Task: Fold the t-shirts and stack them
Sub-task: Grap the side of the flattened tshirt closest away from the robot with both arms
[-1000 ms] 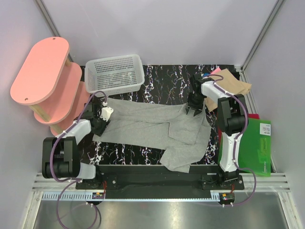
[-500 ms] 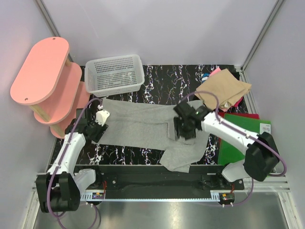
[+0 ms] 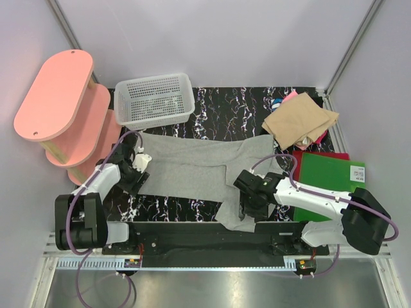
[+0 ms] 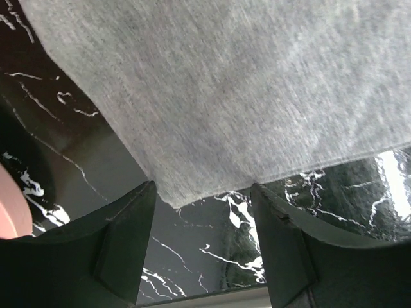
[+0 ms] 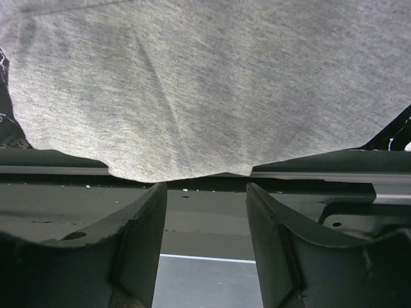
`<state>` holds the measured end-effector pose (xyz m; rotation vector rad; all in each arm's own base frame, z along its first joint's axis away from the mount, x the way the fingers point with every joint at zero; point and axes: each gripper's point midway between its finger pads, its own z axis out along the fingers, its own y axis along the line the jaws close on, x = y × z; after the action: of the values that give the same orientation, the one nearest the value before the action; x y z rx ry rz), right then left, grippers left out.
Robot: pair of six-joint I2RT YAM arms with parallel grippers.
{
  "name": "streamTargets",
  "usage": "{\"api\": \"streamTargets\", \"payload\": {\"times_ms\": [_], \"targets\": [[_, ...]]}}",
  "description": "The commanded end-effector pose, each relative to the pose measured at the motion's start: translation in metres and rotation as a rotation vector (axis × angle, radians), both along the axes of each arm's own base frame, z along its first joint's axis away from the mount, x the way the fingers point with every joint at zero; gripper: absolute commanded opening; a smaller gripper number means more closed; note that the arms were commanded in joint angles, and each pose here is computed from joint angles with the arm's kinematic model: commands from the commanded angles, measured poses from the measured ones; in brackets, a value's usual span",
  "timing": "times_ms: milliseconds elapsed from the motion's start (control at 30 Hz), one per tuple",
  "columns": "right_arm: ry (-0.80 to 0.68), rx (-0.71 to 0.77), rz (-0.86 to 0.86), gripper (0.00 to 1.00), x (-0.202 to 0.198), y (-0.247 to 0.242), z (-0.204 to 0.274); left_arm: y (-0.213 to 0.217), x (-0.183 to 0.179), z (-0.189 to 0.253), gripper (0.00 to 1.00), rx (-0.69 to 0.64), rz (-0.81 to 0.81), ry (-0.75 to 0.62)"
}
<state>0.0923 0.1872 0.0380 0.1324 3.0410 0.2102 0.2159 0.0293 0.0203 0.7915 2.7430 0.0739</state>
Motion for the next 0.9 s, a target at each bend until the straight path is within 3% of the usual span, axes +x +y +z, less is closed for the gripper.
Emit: {"api": "streamTargets", "payload": {"times_ms": [0, 300, 533, 767, 867], "targets": [[-0.021, 0.008, -0.067, 0.61, 0.001, -0.001, 0.000, 0.006, 0.029, 0.013, 0.65, 0.014, 0.020, -0.078], [0.015, -0.023, -0.074, 0.61, -0.015, -0.010, -0.016, 0.007, 0.030, 0.014, 0.65, 0.021, 0.011, -0.093], [-0.009, -0.097, -0.046, 0.62, 0.005, 0.000, -0.027, 0.005, 0.031, 0.005, 0.66, 0.004, 0.019, -0.058], [-0.059, -0.115, -0.053, 0.57, 0.019, 0.005, -0.034, 0.010, 0.022, 0.002, 0.87, 0.035, 0.008, -0.057], [-0.073, -0.119, -0.055, 0.51, 0.022, 0.005, -0.034, 0.009, 0.019, 0.002, 0.84, 0.034, -0.002, -0.060]]}}
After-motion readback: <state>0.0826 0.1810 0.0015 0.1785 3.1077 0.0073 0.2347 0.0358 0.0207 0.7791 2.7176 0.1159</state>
